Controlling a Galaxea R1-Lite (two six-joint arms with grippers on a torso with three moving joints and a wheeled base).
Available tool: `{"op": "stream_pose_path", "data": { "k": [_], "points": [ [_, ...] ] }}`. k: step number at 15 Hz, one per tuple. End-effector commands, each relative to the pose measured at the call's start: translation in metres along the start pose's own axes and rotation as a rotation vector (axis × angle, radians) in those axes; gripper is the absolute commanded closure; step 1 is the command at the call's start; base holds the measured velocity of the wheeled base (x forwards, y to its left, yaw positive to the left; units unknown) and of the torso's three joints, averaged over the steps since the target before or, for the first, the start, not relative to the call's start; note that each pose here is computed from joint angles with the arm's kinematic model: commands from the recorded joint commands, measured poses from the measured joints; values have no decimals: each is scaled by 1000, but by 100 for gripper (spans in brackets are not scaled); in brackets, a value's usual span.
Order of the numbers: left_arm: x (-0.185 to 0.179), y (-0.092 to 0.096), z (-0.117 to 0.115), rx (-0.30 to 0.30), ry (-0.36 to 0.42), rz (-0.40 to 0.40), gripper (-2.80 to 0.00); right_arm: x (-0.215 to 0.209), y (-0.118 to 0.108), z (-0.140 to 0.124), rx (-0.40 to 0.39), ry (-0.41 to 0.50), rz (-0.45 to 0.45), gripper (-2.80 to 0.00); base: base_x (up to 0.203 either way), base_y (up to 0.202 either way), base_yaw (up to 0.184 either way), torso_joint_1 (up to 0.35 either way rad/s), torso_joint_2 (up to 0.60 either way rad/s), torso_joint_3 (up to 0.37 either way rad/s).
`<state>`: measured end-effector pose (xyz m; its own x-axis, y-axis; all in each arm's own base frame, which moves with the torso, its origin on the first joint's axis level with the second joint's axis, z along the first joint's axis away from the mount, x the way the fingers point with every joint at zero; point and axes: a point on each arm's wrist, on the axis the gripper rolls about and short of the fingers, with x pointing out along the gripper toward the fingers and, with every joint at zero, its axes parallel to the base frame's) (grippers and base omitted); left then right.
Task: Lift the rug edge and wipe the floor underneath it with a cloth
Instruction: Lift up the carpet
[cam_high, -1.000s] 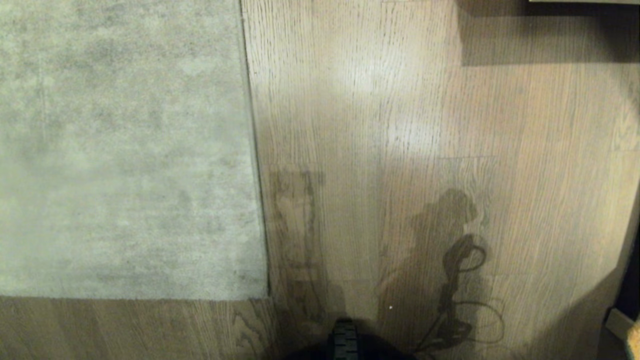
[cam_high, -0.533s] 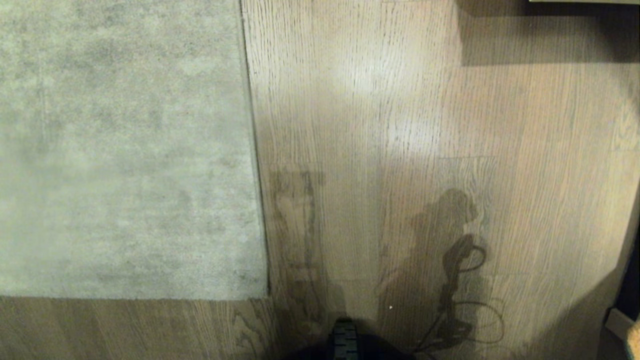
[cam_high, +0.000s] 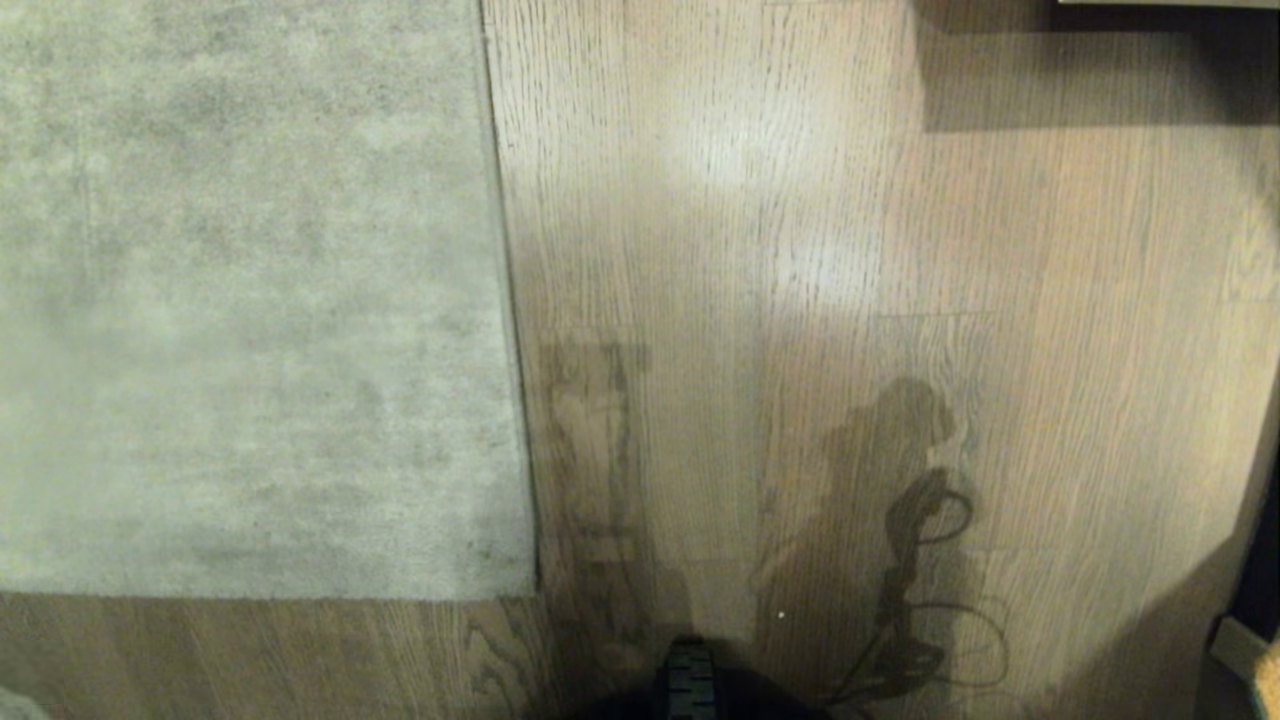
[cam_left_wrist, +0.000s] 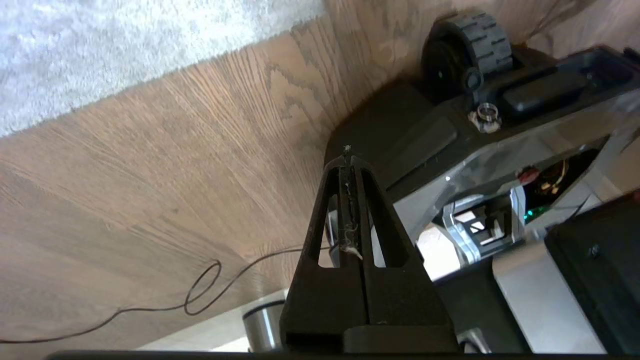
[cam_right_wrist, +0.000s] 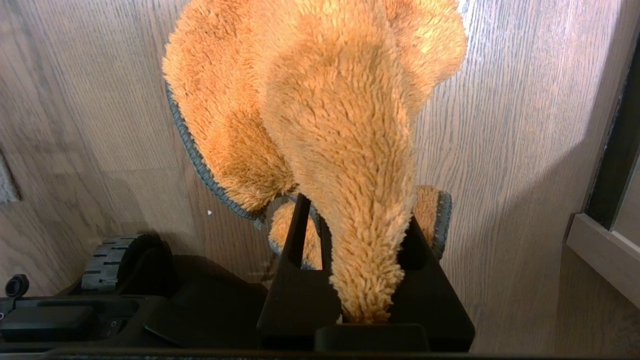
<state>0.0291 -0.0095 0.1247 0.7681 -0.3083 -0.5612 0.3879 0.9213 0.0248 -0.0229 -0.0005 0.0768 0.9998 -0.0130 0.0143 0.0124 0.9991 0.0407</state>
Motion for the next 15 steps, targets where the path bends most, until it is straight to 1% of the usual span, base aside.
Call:
{"op": "stream_pose_path", "data": {
  "k": [1, 3, 5, 9, 12, 13, 15],
  "points": [
    [17, 4, 14, -12, 90, -13, 0, 0, 0, 0, 0, 0, 1, 0, 0, 0, 0, 0, 0, 0],
    [35, 8, 29, -12, 108, -22, 0, 0, 0, 0, 0, 1, 1, 0, 0, 0, 0, 0, 0, 0],
    [54, 9, 41, 3, 113, -46, 0, 0, 0, 0, 1, 0, 1, 0, 0, 0, 0, 0, 0, 0],
    [98, 6, 56, 39, 130, -101, 0, 0, 0, 0, 1, 0, 1, 0, 0, 0, 0, 0, 0, 0],
    [131, -10, 68, 59, 111, -143, 0, 0, 0, 0, 0, 2, 1, 0, 0, 0, 0, 0, 0, 0],
    [141, -19, 75, 62, 101, -137, 0, 0, 0, 0, 1, 0, 1, 0, 0, 0, 0, 0, 0, 0],
    [159, -36, 91, 36, 68, -84, 0, 0, 0, 0, -1, 1, 1, 0, 0, 0, 0, 0, 0, 0]
  ]
}}
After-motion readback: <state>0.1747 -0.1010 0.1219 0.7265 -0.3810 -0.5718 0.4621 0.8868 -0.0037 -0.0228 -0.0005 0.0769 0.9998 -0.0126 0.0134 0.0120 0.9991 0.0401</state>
